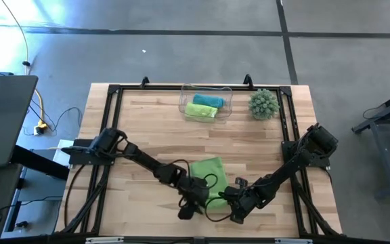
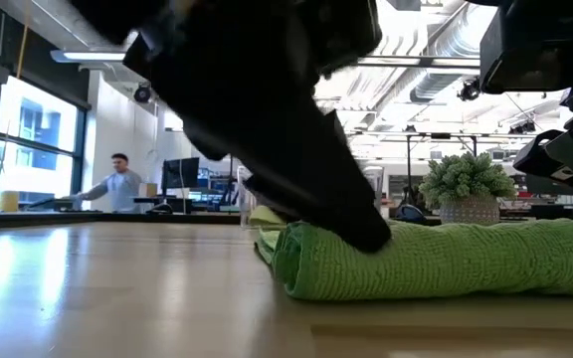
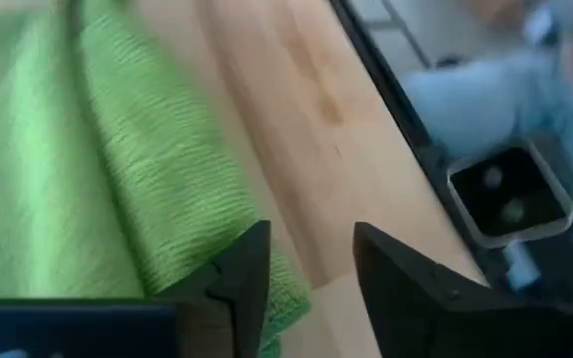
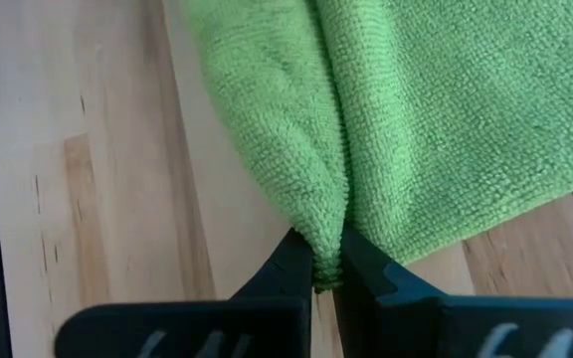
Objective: Roll microfiber towels into tight, uniform cylinder then place into a basket
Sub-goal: Roll the green microfiber cloth
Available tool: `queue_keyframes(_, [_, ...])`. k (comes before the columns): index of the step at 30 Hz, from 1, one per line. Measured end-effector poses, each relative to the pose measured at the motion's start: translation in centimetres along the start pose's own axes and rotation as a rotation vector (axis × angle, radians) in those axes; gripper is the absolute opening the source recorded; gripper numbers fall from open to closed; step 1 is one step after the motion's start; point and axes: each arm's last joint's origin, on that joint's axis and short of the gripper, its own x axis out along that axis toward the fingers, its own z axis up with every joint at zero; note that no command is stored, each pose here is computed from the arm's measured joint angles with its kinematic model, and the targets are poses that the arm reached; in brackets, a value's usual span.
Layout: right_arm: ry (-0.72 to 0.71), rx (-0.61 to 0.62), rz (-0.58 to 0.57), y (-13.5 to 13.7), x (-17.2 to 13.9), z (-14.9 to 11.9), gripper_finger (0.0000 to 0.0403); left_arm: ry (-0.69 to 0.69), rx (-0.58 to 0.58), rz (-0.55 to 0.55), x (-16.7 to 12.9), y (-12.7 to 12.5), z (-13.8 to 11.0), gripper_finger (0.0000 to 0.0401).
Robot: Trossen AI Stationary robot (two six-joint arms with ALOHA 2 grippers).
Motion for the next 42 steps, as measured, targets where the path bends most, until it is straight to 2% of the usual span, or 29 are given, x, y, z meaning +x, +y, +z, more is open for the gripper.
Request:
queue_keyframes(5, [0.0,0.003,0.0,0.0,0.0,0.0,0.0,0.006,0.377,0.049,0.8,-2.5,-0.7,0.0159])
queue_keyframes(11, [-0.006,0.008,0.009,0.1,0.0,0.1,0.0,-0.025,0.498,0.201,0.0,-3.7,0.1,0.0164])
queue_keyframes(14, [-0.003,0.017,0.016,0.0,0.0,0.2,0.0,0.024,0.516,0.286,-0.7,-4.0,0.0,0.0164])
queue_keyframes(17, [0.0,0.041,0.029,0.1,0.0,0.3,0.0,0.133,0.492,0.388,-1.7,-4.7,-0.3,0.0168])
queue_keyframes(21, [0.001,0.123,0.049,-0.3,0.2,1.0,0.0,0.336,0.447,0.479,-3.5,-7.3,0.1,0.0173])
queue_keyframes(23, [-0.003,0.168,0.052,-0.6,0.3,1.5,0.0,0.382,0.427,0.522,-4.2,-9.0,0.6,0.0173])
queue_keyframes(27, [-0.086,0.221,0.048,-1.1,0.5,2.6,0.0,0.473,0.434,0.611,-5.1,-11.6,-1.2,0.0167])
queue_keyframes(29, [-0.123,0.237,0.043,-1.3,0.7,3.1,0.0,0.484,0.351,0.693,-6.5,-12.2,-2.6,0.0165])
queue_keyframes(32, [-0.145,0.259,0.03,-1.9,0.8,3.9,0.0,0.338,0.208,0.775,-8.8,-12.8,-4.9,0.0164])
queue_keyframes(34, [-0.153,0.253,0.025,-2.3,0.8,4.3,0.0,0.159,0.148,0.779,-9.5,-12.6,-6.7,0.0163])
queue_keyframes(36, [-0.168,0.245,0.037,-2.5,0.9,4.8,0.0,-0.014,0.128,0.705,-9.7,-11.5,-8.3,0.0163])
queue_keyframes(39, [-0.157,0.235,0.051,-2.7,0.9,5.1,0.0,-0.232,0.136,0.488,-9.3,-8.0,-8.7,0.0163])
queue_keyframes(42, [-0.149,0.233,0.062,-2.7,0.9,5.1,0.0,-0.29,0.192,0.462,-9.2,-4.2,-9.2,0.0163])
